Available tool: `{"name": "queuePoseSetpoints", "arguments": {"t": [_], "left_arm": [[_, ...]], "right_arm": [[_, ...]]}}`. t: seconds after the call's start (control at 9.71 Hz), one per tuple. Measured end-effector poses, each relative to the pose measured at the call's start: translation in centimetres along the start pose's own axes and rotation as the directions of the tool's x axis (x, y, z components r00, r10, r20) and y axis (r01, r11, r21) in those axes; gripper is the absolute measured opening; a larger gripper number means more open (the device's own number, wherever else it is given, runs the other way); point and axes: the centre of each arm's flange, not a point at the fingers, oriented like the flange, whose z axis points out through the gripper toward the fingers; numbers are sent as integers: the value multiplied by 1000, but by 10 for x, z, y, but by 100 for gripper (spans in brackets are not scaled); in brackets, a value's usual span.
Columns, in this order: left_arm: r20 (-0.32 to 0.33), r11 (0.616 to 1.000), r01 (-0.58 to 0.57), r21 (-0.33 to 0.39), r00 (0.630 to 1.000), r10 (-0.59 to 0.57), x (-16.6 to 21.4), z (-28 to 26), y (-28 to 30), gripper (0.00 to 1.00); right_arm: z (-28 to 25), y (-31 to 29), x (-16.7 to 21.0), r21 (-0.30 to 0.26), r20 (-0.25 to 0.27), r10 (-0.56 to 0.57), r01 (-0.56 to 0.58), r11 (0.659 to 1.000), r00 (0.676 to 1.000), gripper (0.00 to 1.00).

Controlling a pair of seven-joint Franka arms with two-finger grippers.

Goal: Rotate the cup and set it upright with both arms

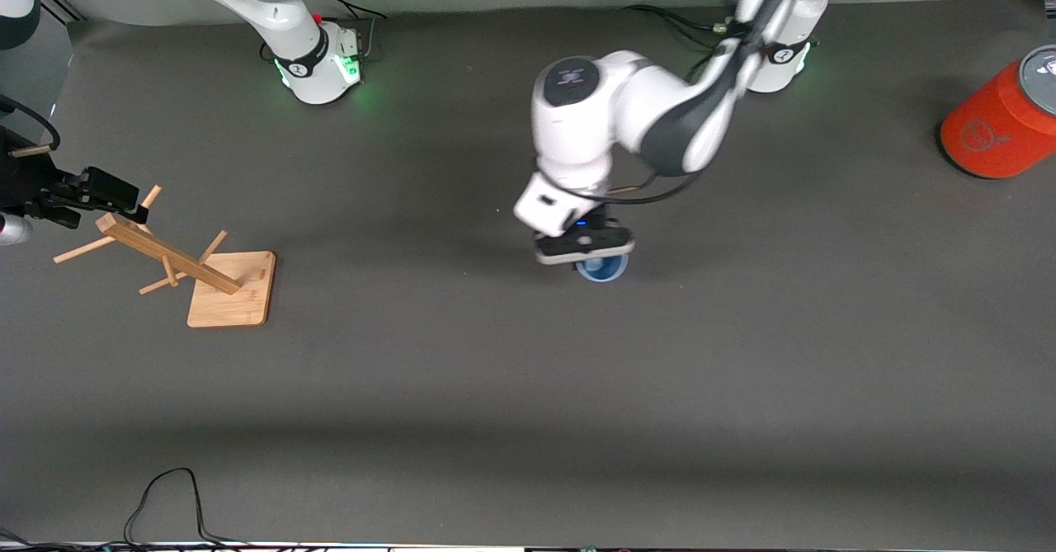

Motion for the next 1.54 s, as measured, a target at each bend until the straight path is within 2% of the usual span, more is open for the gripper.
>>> {"name": "queuePoseSetpoints", "arguments": {"t": [0.31, 0.72, 0.93, 1.03, 1.34, 1.44, 1.54], "left_arm": [[-66, 999, -4, 47, 998, 7, -36, 71, 42, 7], [-113, 998, 41, 40, 993, -36, -62, 94, 60, 7], [-115, 997, 55, 46, 992, -50, -66, 103, 60, 8], [-117, 997, 54, 47, 992, -48, -66, 104, 60, 20], [-128, 998, 55, 38, 990, -49, -59, 97, 61, 70], [-132, 998, 53, 46, 990, -47, -54, 90, 60, 87], [-130, 997, 51, 65, 991, -42, -46, 76, 58, 99]], "right_arm": [[0, 0, 0, 0, 0, 0, 0, 1000, 1000, 100], [0, 0, 0, 0, 0, 0, 0, 1000, 1000, 100], [0, 0, 0, 0, 0, 0, 0, 1000, 1000, 100], [0, 0, 0, 0, 1, 0, 0, 1000, 1000, 100], [0, 0, 0, 0, 1, 0, 0, 1000, 1000, 100], [0, 0, 0, 0, 1, 0, 0, 1000, 1000, 100], [0, 0, 0, 0, 1, 0, 0, 1000, 1000, 100]]}}
